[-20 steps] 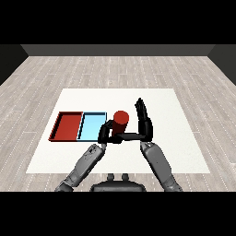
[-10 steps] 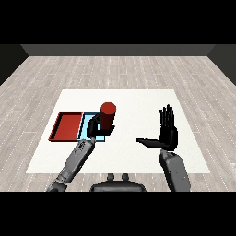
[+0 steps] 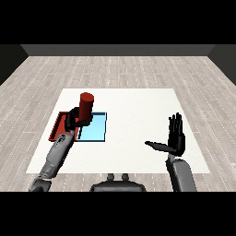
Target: Pick the red can and put it in the red box
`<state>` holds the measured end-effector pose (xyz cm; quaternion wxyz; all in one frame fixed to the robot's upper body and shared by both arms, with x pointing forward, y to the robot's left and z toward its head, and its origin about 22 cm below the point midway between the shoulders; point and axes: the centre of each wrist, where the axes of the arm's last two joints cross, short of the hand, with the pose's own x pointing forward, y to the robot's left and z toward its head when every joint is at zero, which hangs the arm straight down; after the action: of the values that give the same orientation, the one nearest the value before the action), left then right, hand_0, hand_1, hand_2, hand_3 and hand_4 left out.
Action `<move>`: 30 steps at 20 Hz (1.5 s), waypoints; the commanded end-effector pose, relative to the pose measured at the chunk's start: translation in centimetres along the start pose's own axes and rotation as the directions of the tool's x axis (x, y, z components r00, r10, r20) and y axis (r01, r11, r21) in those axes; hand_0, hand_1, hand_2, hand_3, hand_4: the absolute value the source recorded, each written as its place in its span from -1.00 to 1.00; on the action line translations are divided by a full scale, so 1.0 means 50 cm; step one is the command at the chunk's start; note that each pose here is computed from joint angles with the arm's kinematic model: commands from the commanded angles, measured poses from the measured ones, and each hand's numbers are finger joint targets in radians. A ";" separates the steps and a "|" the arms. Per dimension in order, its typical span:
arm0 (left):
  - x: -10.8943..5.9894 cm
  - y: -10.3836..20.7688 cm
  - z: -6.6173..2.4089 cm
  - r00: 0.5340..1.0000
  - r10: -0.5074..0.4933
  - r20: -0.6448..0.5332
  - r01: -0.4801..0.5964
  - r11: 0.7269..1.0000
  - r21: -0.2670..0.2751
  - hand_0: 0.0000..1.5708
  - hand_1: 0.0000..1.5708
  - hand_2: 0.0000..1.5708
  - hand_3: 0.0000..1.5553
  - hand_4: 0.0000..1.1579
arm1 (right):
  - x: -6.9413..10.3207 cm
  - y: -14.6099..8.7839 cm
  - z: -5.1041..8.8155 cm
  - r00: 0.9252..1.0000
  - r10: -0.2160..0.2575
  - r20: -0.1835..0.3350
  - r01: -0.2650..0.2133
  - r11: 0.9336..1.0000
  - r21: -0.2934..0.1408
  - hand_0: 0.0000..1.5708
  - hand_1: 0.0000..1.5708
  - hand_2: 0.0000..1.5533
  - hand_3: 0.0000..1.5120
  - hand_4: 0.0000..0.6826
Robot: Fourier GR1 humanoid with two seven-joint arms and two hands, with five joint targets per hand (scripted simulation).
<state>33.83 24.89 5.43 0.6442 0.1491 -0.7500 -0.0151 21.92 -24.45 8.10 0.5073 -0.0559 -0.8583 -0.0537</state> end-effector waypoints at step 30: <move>-0.267 0.212 -0.006 0.660 -0.525 -0.538 0.495 0.842 -0.215 -1.00 -1.00 -1.00 -1.00 -0.53 | -0.097 -0.005 -0.054 0.991 0.131 -0.005 -0.131 0.991 0.040 -1.00 -1.00 -1.00 -1.00 -1.00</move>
<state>33.77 38.18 -4.95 0.8048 0.3288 -0.4818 -0.1096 25.85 -25.12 4.42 0.5206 -0.0964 -0.8483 -0.0055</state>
